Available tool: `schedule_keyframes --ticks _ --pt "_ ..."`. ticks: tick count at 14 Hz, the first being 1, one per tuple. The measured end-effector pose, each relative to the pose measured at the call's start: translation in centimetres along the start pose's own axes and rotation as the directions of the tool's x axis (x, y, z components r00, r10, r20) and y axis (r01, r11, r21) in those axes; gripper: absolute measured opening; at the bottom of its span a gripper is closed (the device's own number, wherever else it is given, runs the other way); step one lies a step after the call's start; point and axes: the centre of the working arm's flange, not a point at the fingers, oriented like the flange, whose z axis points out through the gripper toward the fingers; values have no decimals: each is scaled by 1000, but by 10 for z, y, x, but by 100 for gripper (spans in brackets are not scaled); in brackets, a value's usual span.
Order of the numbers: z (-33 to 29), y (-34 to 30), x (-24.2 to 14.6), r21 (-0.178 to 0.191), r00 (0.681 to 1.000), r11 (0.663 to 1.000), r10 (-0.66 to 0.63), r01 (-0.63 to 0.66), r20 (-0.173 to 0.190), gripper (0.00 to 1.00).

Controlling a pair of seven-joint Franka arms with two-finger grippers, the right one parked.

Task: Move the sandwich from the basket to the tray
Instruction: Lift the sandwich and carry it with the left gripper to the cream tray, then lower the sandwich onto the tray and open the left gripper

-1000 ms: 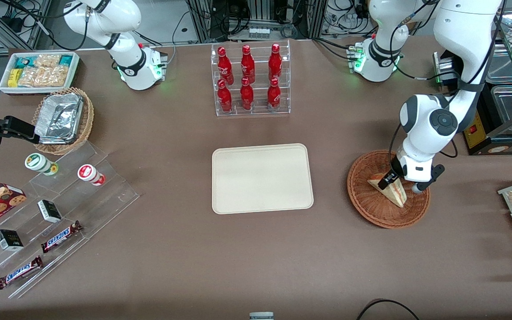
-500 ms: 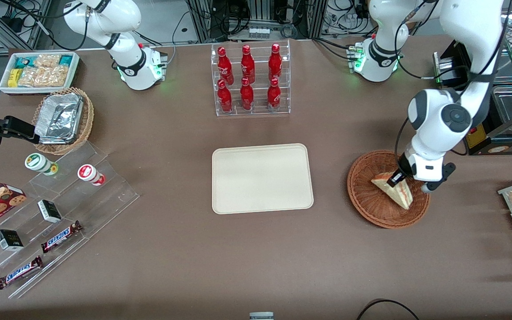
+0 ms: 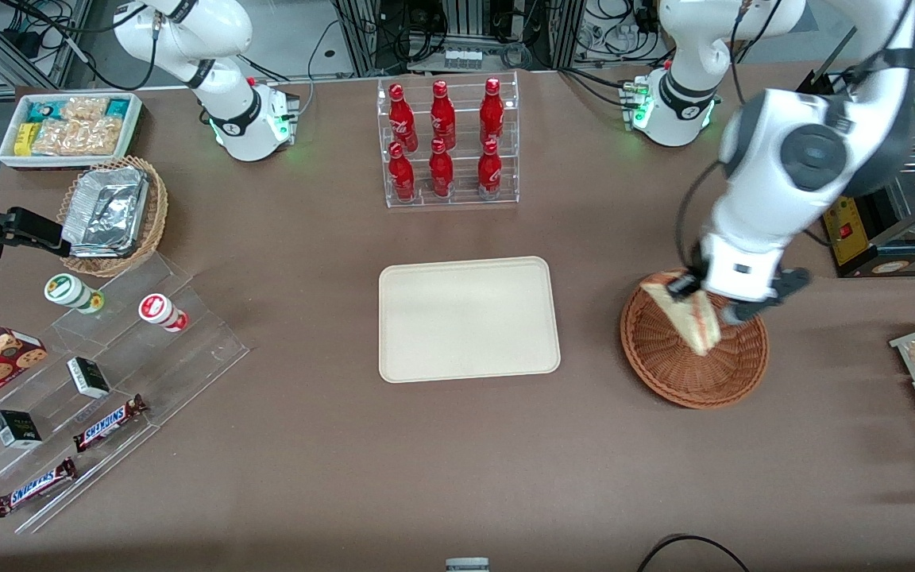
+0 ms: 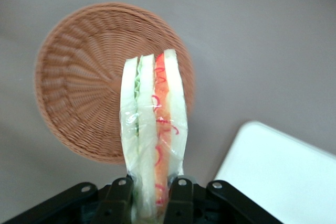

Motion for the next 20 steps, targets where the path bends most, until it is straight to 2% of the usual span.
schedule_keyframes --ticks 4,8,11,15,20 --pt "14 87 -76 -3 982 982 188 -188 19 18" --pt "40 166 -121 -26 955 956 292 -291 48 18" --pt "87 218 -153 -35 938 941 338 -336 83 18" --pt "139 254 -174 -85 923 924 378 -373 64 18" --pt "177 267 -181 -40 916 917 398 -397 43 18"
